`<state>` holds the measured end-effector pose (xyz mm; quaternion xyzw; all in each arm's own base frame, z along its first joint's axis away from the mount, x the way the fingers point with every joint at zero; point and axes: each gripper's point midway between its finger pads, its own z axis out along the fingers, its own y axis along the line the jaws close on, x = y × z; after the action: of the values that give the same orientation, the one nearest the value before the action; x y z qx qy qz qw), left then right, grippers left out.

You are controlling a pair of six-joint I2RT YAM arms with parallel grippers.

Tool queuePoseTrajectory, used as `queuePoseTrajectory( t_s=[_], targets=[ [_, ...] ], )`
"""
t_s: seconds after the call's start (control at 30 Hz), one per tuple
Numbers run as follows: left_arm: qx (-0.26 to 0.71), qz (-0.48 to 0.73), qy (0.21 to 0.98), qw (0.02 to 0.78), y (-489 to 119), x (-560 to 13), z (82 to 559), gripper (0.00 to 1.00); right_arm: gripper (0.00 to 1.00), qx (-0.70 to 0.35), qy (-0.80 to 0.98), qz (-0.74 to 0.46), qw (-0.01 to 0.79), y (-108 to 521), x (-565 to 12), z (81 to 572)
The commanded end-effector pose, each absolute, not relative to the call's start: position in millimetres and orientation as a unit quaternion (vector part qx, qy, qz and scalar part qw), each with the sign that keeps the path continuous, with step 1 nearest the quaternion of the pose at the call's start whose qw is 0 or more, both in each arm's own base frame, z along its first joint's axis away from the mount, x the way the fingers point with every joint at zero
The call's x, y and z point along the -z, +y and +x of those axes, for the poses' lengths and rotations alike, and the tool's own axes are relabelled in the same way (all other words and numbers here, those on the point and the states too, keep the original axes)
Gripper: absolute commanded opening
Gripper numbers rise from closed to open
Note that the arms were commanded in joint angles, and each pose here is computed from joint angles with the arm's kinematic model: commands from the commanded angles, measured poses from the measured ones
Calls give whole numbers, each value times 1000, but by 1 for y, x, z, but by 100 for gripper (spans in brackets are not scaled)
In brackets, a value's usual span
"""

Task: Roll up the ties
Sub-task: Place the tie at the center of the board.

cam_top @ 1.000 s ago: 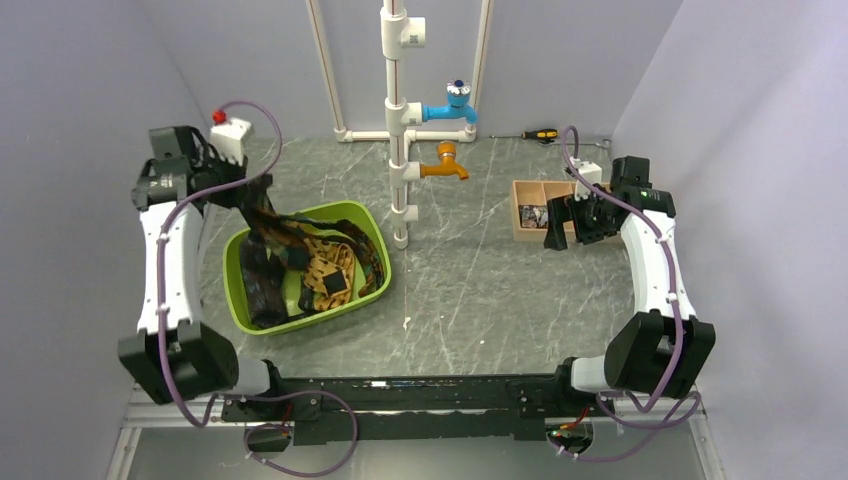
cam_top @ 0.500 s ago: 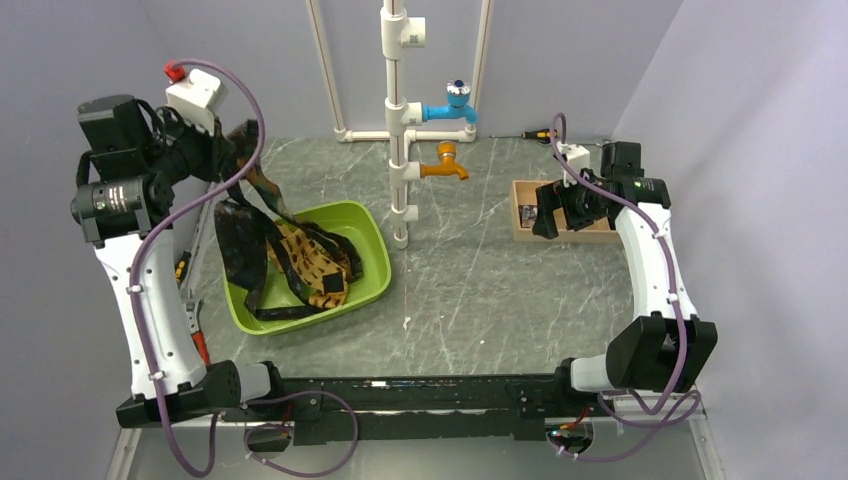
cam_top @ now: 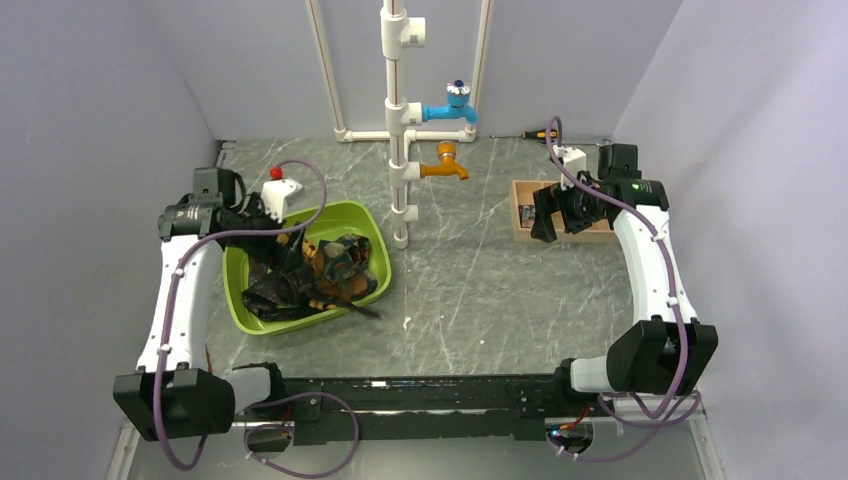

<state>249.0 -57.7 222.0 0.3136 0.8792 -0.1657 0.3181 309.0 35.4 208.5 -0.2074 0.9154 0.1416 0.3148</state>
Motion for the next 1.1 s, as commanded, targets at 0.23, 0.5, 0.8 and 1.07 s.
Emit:
queuePoseTrajectory(
  t_s=[0.23,0.5,0.8,1.07],
  targets=[
    [26,307,910,277,25,-144,268,96,100,-132,915,-219,313,34,-209,296],
    [108,224,942,224,10,-96,284,86,100,-129,916,-221,309,33,-205,296],
    [271,248,880,300,-55,-148,295,0,100,-125,913,-222,318,32,-211,302],
    [253,267,843,391,-64,-223,297,0,100,-122,913,-219,322,32,-211,300]
  ],
)
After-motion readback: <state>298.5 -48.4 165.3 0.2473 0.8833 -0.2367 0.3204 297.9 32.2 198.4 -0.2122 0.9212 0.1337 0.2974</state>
